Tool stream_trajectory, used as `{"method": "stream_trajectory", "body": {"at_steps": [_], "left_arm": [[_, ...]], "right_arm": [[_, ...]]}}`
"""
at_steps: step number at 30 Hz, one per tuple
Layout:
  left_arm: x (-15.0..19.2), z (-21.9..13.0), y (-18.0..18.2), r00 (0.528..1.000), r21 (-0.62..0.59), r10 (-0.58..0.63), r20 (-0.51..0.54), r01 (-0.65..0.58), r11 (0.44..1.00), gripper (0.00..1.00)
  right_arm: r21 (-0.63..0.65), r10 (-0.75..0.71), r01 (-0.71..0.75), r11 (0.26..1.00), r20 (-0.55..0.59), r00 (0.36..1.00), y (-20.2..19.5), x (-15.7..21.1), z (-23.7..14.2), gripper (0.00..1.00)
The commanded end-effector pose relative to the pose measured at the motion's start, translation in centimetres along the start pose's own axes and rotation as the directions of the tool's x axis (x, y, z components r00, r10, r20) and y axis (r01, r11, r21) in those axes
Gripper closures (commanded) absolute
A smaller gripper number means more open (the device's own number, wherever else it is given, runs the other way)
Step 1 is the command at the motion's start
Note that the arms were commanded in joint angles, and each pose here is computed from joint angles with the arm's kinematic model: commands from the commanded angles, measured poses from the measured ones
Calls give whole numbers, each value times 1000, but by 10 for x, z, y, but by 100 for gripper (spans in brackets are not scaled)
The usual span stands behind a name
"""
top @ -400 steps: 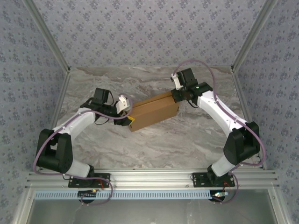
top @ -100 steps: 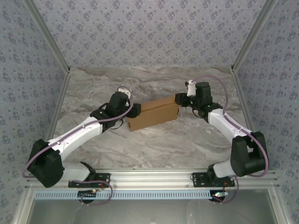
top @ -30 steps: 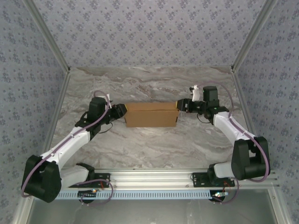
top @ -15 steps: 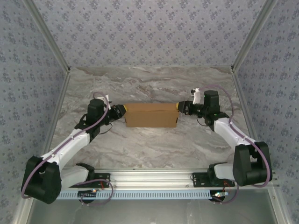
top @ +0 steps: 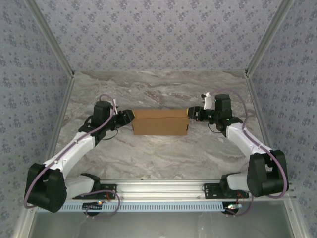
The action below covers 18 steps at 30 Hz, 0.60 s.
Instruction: Fold the paper box
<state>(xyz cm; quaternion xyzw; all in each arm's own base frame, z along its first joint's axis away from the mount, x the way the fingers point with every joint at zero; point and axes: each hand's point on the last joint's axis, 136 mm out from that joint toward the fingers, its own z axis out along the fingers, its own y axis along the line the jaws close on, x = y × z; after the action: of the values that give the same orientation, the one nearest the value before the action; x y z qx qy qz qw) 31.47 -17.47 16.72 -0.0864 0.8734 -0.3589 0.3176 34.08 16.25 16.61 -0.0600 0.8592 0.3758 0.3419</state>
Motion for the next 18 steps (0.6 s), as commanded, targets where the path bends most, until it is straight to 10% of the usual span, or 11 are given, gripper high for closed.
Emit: {"method": "stream_trajectory", "body": {"at_steps": [1,18], "left_arm": [[42,6,27,987,-74,-44,-157,33,997,63],[47,9,28,982,-64,-29,-184,18,998,69]], "right_arm": [[133,140,-113,985,-214,967,-29,66,5,62],[23,93,-91,996,-98,991,8,-5,-2,43]]}}
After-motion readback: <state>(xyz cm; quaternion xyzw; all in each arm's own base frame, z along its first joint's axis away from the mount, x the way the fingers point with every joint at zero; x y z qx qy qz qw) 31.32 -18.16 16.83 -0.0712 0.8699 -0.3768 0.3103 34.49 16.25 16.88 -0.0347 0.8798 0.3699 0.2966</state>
